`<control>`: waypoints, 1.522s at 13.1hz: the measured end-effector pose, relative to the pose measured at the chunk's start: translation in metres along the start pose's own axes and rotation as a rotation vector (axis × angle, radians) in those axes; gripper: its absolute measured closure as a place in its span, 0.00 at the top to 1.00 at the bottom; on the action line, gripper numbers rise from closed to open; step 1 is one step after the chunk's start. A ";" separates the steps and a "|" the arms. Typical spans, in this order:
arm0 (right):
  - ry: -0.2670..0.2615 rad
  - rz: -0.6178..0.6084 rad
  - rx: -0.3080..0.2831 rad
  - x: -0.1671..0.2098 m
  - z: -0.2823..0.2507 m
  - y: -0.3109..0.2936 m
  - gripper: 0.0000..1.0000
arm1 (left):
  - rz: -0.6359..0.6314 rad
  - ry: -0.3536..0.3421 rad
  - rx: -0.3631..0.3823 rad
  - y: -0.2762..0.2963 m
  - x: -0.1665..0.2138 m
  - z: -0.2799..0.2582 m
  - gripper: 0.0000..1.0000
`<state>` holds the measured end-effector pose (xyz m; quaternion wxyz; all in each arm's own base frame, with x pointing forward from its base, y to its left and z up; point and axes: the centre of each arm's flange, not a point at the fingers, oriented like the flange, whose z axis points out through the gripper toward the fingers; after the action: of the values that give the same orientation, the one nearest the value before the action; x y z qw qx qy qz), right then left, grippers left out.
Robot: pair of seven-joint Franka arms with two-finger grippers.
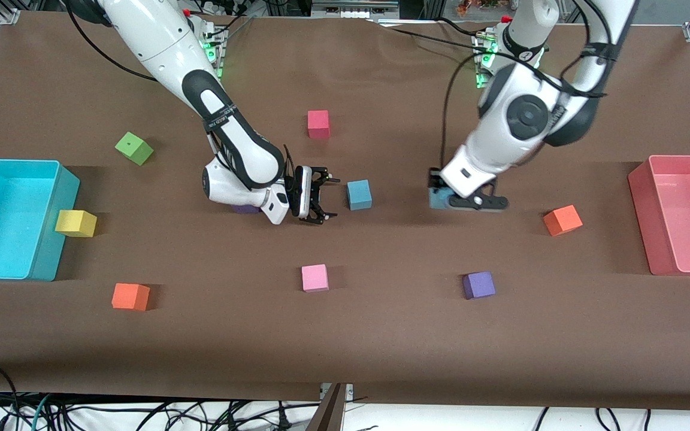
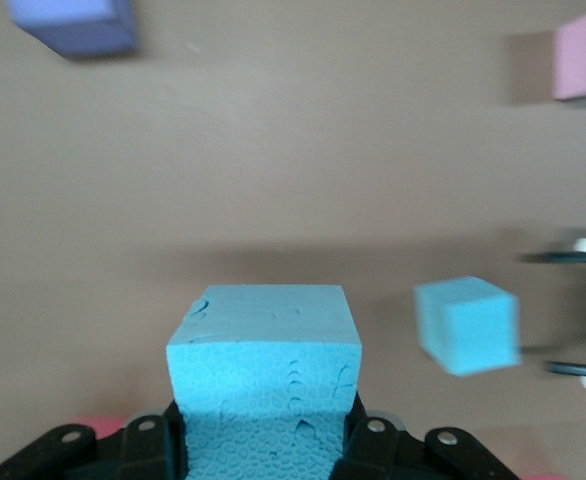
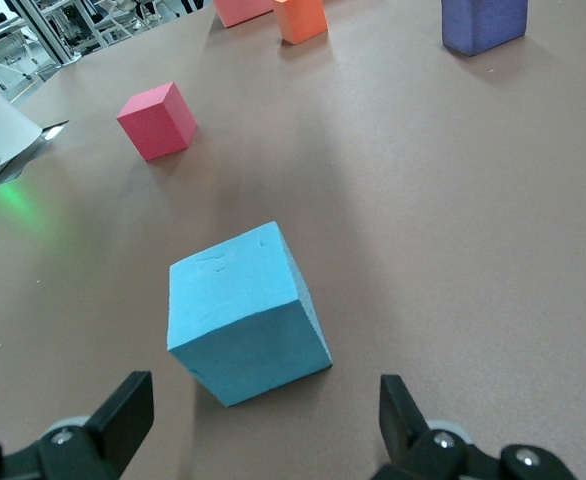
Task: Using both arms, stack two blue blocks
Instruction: 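Carry the held cube over the first cube and lower it on top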
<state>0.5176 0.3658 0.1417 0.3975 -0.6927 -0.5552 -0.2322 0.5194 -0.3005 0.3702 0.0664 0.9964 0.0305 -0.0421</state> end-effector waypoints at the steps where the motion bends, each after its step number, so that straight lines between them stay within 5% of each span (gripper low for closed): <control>1: 0.000 0.000 0.000 0.000 0.000 0.000 1.00 | -0.031 -0.006 0.000 0.025 -0.014 0.004 0.54; 9: 0.005 -0.002 0.006 0.000 0.000 0.000 1.00 | -0.089 -0.087 0.023 0.142 -0.061 0.095 0.54; 20: 0.006 -0.001 0.005 -0.001 -0.001 0.001 1.00 | -0.202 -0.055 0.027 0.147 -0.038 0.126 0.54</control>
<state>0.5185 0.3644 0.1418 0.4007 -0.6908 -0.5548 -0.2332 0.4817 -0.4648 0.2679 0.0493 0.9875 0.1285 -0.0762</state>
